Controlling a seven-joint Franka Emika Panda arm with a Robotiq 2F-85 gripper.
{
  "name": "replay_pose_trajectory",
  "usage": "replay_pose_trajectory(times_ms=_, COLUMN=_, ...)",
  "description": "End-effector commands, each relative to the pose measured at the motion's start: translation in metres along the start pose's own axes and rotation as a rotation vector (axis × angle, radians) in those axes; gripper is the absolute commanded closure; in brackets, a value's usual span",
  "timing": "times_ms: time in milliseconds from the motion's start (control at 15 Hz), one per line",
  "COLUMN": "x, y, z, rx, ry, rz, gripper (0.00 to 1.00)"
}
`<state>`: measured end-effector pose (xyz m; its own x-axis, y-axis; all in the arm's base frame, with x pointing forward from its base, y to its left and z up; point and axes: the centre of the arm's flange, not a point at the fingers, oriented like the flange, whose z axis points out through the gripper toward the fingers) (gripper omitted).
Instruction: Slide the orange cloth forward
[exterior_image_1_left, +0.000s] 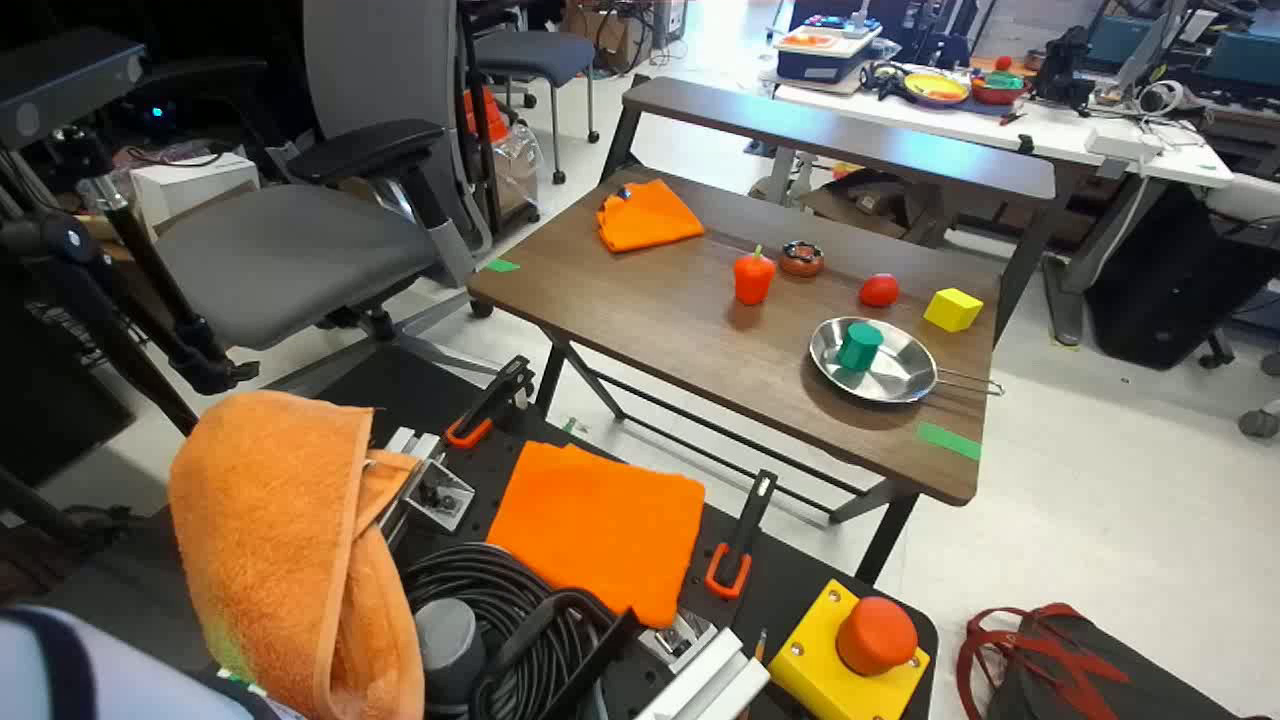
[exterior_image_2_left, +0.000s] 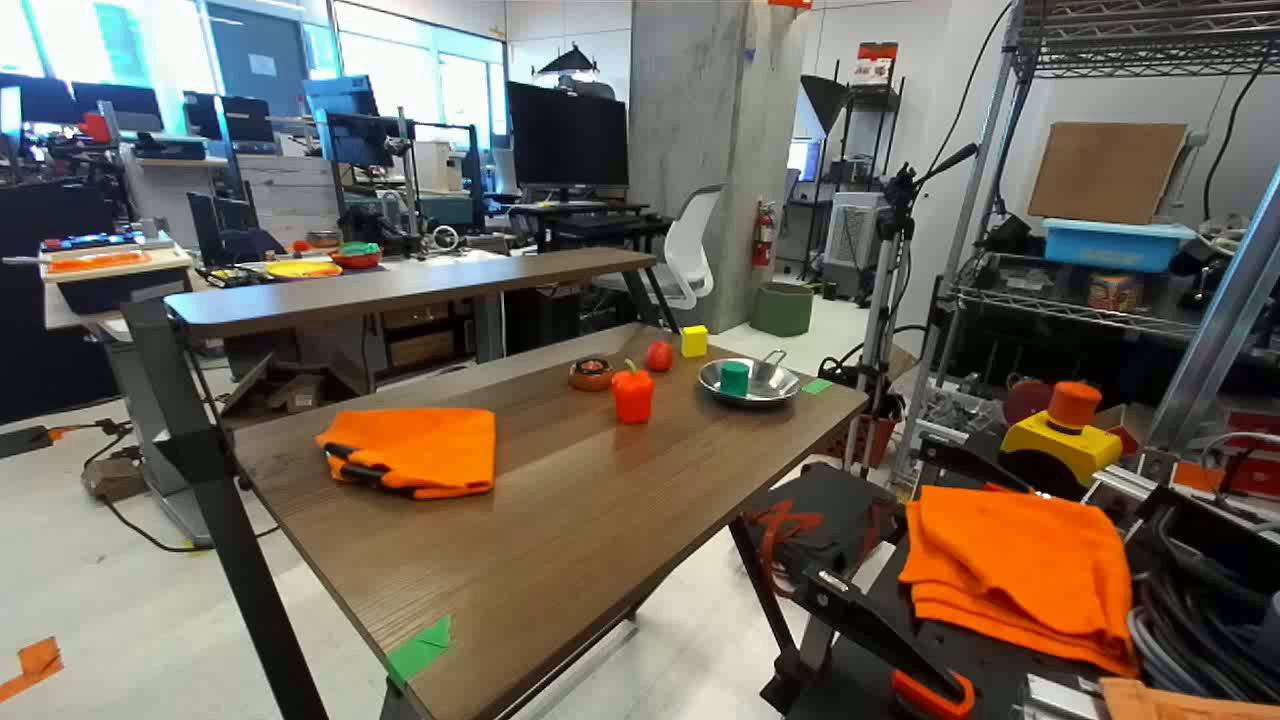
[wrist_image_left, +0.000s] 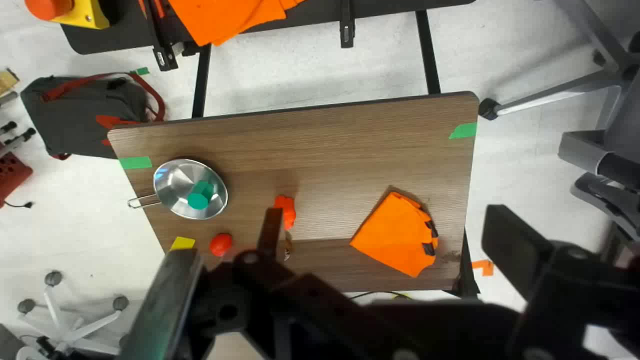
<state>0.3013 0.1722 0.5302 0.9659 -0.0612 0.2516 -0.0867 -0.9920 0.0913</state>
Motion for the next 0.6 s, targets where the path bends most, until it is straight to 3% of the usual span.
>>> replay_pose_trajectory(times_ms=0, x=0.000, y=0.000, z=0.000, rx=0.000, ry=0.001, rz=0.000, gripper=0.00)
replay_pose_trajectory(times_ms=333, x=0.000, y=0.000, z=-0.001, rx=0.001, ry=0.001, rz=0.000, gripper=0.00)
replay_pose_trajectory(times_ms=533, x=0.041, y=-0.004, z=0.004, rx=0.011, ry=0.018, rz=0.083, gripper=0.00)
